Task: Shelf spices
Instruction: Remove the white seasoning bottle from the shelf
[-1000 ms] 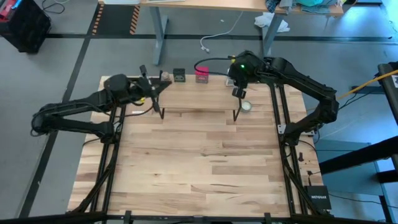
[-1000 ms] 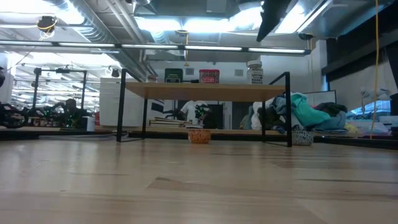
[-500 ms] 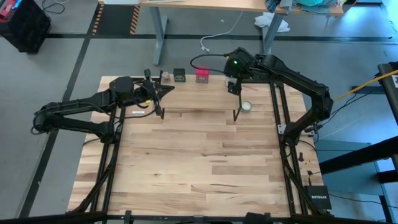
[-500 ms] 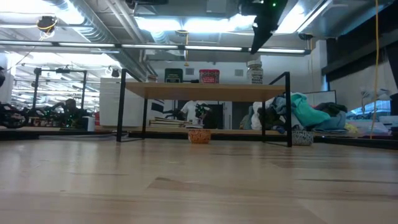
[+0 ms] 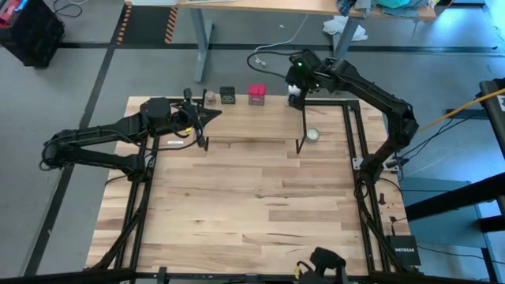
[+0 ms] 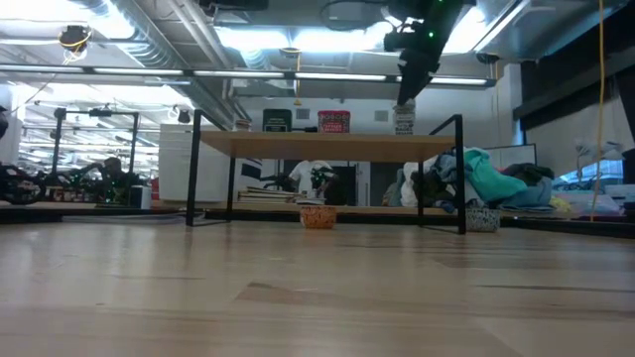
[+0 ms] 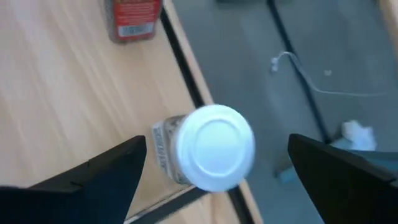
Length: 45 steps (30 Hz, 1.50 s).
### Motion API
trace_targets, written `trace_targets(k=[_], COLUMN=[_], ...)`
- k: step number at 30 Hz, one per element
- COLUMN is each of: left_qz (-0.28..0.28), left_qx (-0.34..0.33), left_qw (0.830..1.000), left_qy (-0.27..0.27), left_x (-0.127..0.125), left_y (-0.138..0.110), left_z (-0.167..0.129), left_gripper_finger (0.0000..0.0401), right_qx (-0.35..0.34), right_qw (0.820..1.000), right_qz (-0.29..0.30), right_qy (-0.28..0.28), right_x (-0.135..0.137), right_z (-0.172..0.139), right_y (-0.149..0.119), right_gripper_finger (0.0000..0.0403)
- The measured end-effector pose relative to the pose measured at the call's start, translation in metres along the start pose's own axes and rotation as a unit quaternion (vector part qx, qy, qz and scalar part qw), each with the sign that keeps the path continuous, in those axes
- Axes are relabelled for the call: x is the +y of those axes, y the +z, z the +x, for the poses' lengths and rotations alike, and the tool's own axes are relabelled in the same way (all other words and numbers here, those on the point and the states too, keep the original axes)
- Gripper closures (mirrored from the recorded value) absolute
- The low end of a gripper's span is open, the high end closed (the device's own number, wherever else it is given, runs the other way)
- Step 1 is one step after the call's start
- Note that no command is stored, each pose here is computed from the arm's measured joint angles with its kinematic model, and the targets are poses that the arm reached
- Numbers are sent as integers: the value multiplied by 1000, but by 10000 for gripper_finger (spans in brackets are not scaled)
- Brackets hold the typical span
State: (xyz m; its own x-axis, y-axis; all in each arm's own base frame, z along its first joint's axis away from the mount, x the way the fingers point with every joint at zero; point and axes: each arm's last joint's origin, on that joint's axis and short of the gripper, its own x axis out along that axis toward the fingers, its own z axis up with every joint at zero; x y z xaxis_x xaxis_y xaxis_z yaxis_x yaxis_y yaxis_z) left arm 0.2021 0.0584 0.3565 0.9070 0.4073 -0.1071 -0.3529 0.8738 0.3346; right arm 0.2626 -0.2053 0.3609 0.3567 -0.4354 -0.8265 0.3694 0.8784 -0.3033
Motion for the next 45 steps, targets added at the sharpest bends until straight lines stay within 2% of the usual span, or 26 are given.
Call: trace_targets(k=[7,13,18,24,33,38,45], left_qz=[2,2,3,5,6,14,-2], left_qx=[15,17,17,17,17,16,20], left_qw=[1000,1000,1000,1000,1000,1000,1000], left_qy=[-4,-4,-4,-4,-4,-4,-5], left_x=[-1,0,0,0,0,0,-1], left_y=[-3,-3,-3,-3,-3,-3,-4], left_z=[0,0,0,0,0,0,1], left_gripper_finger=[399,399,399,399,399,400,400], right_qx=[13,49,58,66,56,20,-100], right_qw=[998,996,994,991,988,988,980], right_qz=[-1,-7,-6,0,-13,-49,-100], right_qy=[55,74,94,119,140,148,142], right_x=[2,6,8,10,23,46,81], right_z=[24,43,45,44,40,16,-59], right_y=[2,0,-1,-4,1,21,59], right_gripper_finger=[4,12,72,198,203,203,203])
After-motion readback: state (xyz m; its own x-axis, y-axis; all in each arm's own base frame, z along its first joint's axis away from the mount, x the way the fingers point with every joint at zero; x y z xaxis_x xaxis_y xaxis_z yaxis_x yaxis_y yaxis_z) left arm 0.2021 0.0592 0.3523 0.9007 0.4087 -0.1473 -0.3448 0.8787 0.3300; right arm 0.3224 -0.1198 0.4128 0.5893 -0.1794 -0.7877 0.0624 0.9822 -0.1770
